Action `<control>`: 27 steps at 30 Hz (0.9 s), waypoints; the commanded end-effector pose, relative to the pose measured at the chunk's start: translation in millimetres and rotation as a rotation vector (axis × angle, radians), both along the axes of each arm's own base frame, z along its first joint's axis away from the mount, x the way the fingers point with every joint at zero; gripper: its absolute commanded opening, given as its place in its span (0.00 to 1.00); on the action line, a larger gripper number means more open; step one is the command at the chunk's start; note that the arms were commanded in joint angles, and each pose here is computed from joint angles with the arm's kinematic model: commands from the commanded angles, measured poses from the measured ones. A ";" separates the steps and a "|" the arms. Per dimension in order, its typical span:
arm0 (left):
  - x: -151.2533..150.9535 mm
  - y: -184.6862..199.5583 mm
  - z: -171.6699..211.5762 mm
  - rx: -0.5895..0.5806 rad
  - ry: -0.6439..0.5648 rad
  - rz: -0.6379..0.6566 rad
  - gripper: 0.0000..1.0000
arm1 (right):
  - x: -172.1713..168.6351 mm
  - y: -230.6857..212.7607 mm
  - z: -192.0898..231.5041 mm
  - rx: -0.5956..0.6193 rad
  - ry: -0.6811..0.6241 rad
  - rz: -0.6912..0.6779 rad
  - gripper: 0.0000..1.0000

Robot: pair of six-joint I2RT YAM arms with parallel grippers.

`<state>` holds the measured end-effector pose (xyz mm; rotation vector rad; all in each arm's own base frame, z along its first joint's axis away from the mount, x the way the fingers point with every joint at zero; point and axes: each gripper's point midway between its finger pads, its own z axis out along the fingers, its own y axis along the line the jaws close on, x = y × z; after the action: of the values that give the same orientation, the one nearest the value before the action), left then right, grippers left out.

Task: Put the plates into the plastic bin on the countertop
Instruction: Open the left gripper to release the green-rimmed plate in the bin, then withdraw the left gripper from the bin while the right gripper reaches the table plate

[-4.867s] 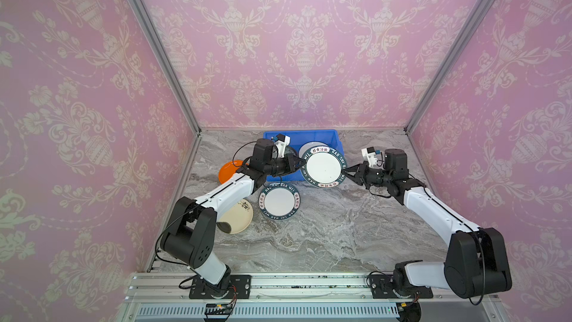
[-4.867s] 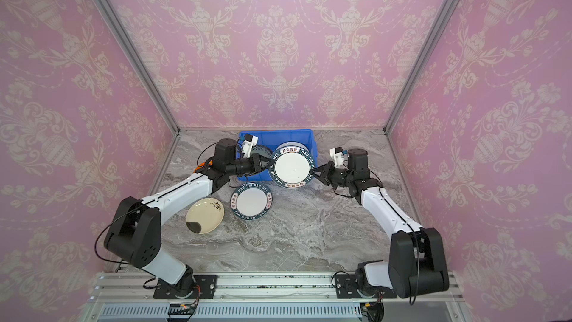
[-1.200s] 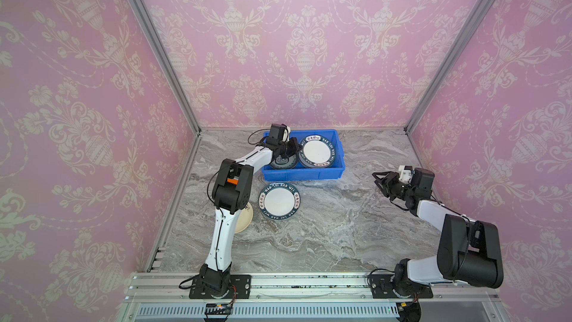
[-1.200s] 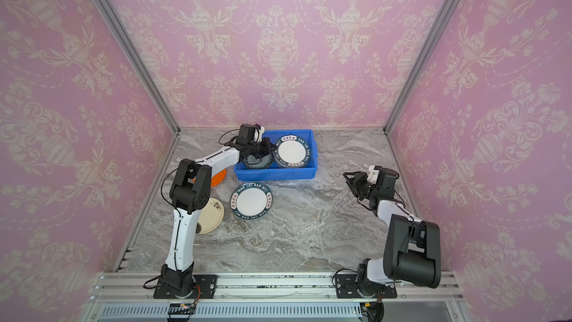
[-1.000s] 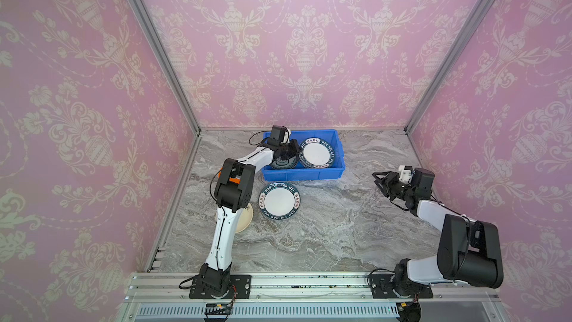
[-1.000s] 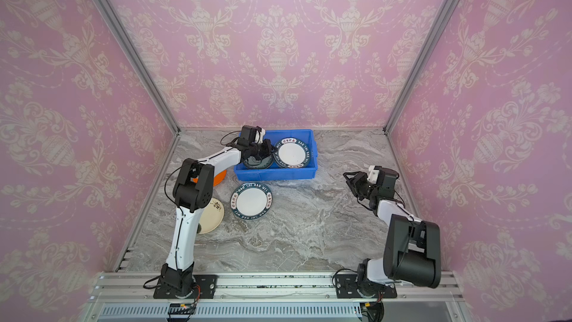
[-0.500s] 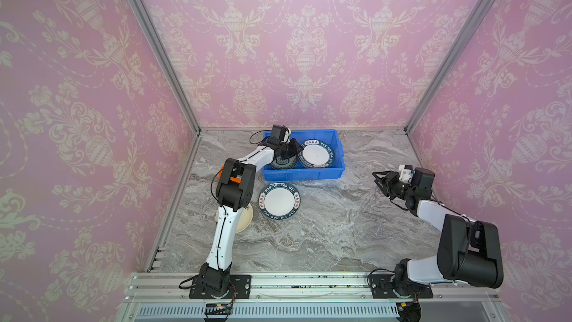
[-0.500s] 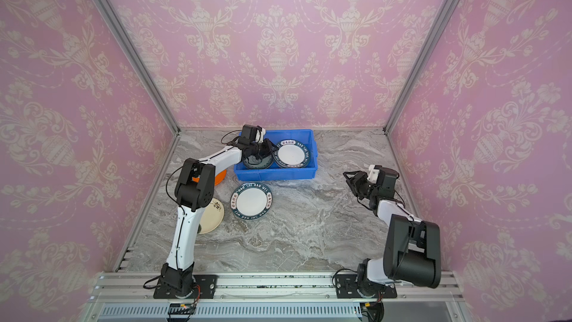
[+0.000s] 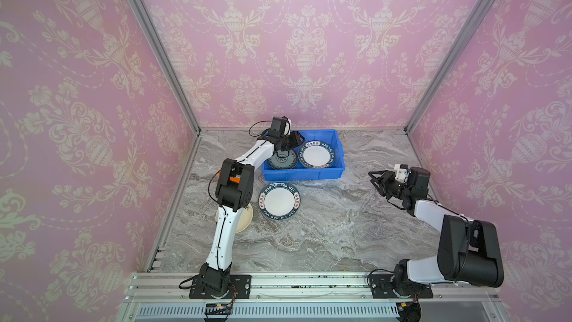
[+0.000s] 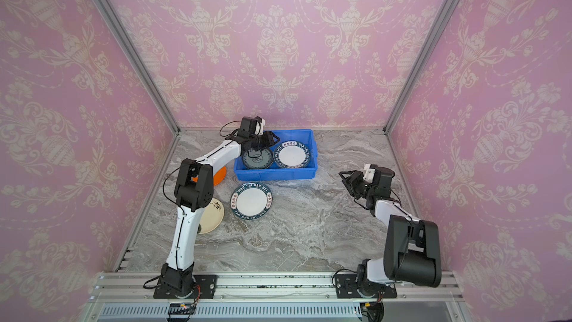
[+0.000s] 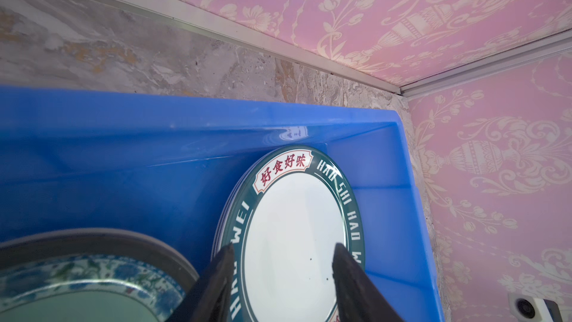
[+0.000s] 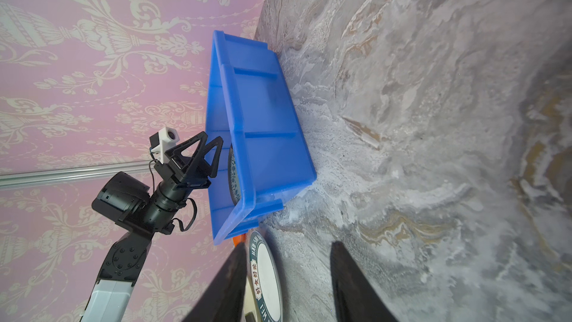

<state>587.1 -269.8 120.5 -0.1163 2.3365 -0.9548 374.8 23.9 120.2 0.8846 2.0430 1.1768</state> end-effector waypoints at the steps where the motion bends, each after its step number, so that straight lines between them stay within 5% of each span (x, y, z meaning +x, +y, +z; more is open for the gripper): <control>1: 1.7 12.0 32.7 0.036 -0.055 0.013 0.53 | -2.8 -0.2 4.4 -0.024 -0.013 -0.003 0.46; 9: -17.3 19.3 70.4 0.015 -0.109 0.032 0.54 | -11.3 3.5 10.5 -0.071 -0.024 0.026 0.46; 18: -75.8 38.4 120.3 -0.044 -0.194 0.049 0.58 | -22.0 20.2 39.4 -0.128 -0.037 0.079 0.46; 27: -139.6 57.6 114.4 -0.028 -0.198 0.040 0.59 | -42.5 69.9 65.2 -0.213 -0.105 0.157 0.45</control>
<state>456.1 -219.6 240.7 -0.0661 2.1369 -0.9620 335.8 87.7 183.4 0.5776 2.1134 1.0897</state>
